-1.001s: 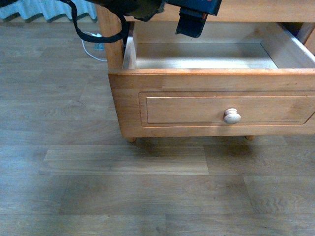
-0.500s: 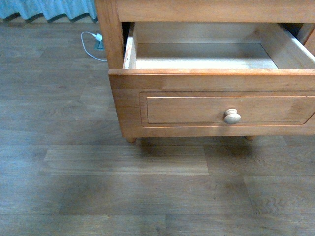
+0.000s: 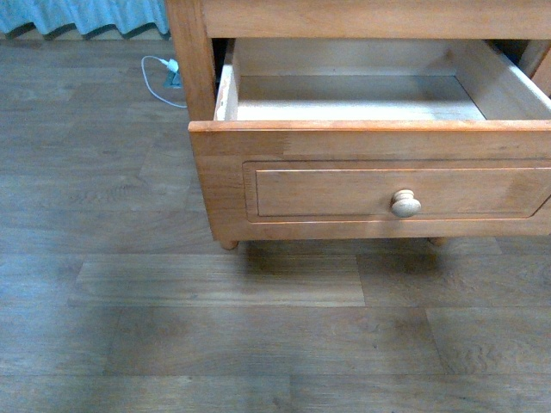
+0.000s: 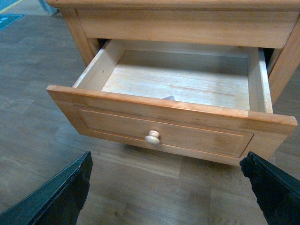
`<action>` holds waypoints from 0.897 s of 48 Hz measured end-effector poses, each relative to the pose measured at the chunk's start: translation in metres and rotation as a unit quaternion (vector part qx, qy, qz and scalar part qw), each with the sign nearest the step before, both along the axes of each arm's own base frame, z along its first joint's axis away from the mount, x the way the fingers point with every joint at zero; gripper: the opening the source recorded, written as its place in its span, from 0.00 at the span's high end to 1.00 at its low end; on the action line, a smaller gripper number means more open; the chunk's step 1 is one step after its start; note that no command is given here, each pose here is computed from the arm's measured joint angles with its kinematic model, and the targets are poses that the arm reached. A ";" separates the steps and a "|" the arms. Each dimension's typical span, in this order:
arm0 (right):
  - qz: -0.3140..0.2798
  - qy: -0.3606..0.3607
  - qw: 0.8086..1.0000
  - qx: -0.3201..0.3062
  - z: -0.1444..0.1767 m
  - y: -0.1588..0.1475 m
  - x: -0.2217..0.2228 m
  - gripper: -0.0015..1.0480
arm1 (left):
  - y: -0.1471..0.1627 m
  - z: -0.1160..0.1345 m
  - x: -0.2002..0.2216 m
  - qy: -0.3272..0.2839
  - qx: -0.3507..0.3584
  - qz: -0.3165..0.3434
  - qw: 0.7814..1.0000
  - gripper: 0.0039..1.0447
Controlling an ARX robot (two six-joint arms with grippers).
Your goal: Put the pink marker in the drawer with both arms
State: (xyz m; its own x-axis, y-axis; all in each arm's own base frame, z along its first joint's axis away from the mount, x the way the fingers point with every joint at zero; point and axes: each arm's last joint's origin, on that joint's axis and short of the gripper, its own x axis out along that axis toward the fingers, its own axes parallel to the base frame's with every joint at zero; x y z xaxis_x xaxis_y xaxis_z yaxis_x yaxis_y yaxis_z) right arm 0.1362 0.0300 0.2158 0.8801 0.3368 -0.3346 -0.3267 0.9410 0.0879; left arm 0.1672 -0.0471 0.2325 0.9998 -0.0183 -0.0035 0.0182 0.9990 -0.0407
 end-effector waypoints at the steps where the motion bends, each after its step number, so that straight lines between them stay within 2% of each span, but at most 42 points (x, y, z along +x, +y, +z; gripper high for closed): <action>1: 0.000 0.000 1.000 0.000 0.000 0.000 0.000 0.08 | 0.001 -0.001 -0.001 0.000 0.001 0.001 1.000 0.34; 19: 0.000 0.000 1.000 0.000 0.000 0.000 0.000 0.08 | 0.028 -0.035 -0.025 0.000 0.015 0.007 1.000 0.96; 31: 0.000 0.000 1.000 0.000 0.000 0.000 0.000 0.08 | 0.039 -0.047 -0.036 0.000 0.017 -0.006 1.000 0.96; 43: 0.000 0.000 1.000 0.000 0.000 0.000 0.000 0.08 | 0.047 -0.054 -0.045 -0.001 0.017 0.007 1.000 0.96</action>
State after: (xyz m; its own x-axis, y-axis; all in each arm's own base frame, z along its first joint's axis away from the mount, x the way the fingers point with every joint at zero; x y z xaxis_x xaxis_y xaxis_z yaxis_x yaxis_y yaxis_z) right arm 0.1362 0.0300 0.2158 0.8800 0.3372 -0.3345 -0.3270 0.9409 0.0882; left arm 0.1220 -0.0004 0.1781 1.0000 -0.0034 -0.0017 0.0034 1.0000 -0.0071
